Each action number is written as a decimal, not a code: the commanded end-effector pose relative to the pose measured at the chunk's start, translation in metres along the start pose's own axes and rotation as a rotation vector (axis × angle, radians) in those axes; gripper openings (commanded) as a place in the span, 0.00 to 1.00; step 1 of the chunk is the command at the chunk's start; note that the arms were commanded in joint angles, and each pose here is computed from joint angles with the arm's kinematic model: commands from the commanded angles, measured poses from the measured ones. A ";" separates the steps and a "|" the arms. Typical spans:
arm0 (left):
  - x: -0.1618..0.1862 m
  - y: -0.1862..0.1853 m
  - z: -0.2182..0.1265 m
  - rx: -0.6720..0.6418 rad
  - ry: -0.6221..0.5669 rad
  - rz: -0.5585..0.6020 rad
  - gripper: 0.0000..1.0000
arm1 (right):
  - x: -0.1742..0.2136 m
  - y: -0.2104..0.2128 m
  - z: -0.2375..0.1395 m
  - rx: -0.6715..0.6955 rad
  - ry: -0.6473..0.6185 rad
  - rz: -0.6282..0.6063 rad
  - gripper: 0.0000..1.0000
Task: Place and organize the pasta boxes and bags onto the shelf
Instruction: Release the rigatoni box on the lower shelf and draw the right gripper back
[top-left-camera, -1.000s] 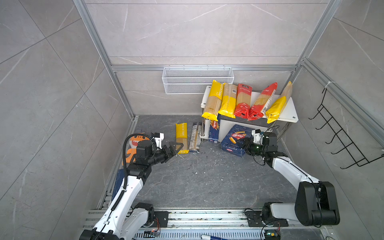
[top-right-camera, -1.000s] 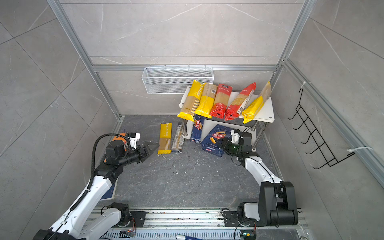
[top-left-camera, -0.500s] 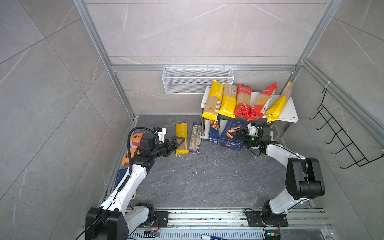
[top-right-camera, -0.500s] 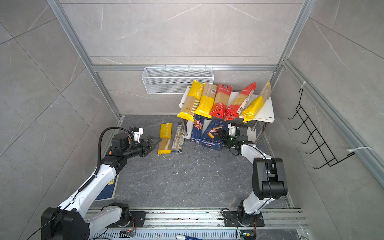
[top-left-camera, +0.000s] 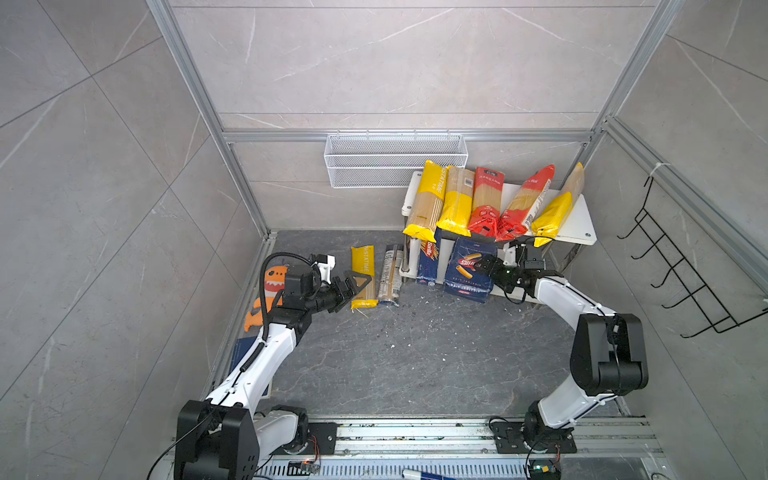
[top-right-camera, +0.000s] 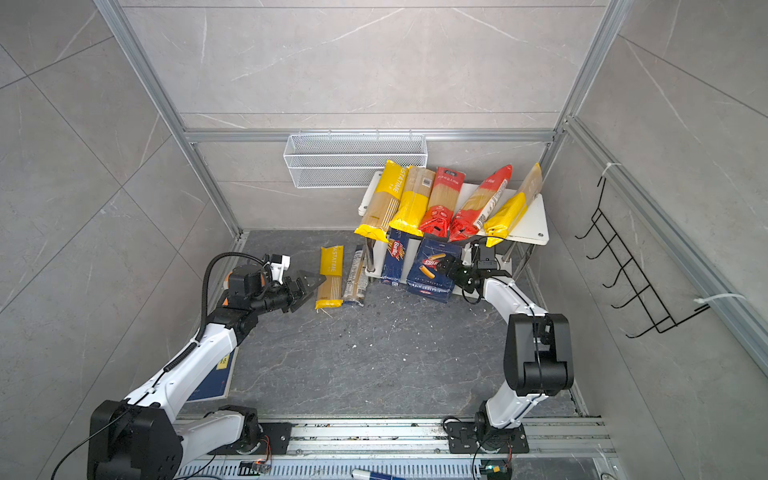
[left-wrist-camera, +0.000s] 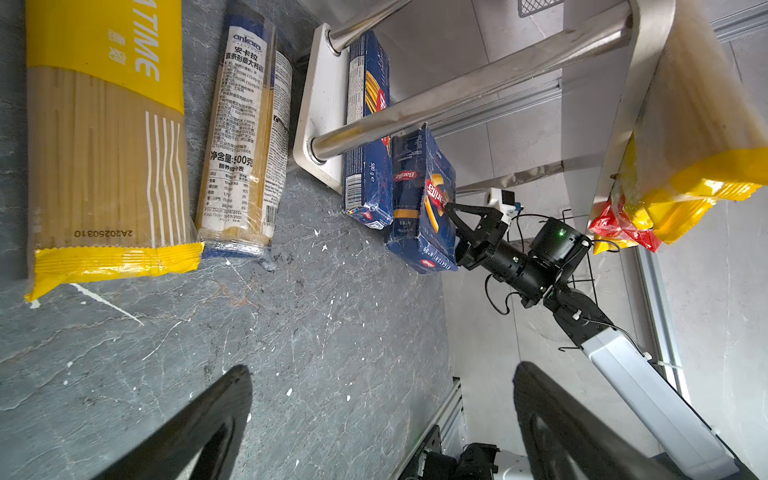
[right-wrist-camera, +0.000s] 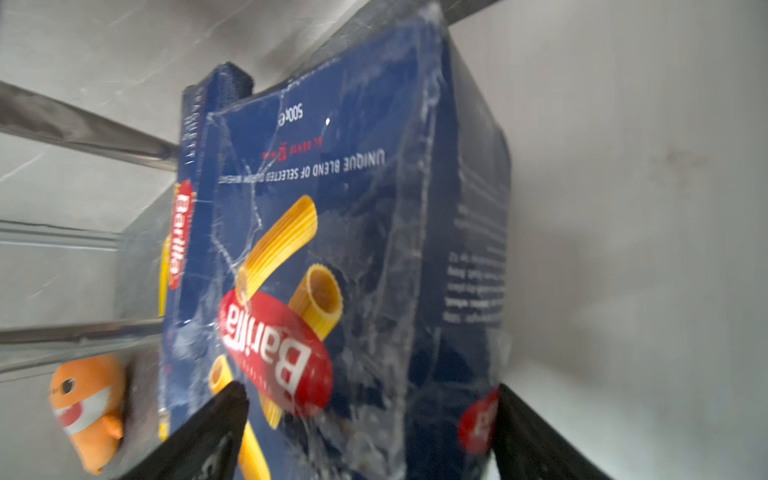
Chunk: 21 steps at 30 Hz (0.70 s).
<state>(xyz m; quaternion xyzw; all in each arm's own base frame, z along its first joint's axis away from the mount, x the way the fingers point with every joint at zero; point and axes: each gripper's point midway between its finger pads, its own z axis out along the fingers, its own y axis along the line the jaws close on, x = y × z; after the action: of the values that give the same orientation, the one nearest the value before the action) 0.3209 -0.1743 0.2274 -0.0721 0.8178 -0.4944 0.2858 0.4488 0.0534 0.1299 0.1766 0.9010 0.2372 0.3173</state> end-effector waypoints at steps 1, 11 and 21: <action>-0.015 -0.029 -0.004 0.071 -0.028 0.083 1.00 | -0.004 -0.007 0.000 0.059 -0.002 -0.025 0.89; -0.014 -0.028 -0.004 0.069 -0.025 0.090 1.00 | -0.004 0.014 0.023 0.031 0.020 -0.051 0.73; -0.014 -0.019 0.004 0.058 -0.012 0.084 1.00 | -0.019 0.030 0.045 0.019 0.014 -0.054 0.70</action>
<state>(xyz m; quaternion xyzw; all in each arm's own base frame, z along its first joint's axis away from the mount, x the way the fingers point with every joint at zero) 0.3258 -0.1757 0.2266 -0.0709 0.8178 -0.4951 0.2847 0.4881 0.0756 0.1267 0.1541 0.9081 0.2195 0.3215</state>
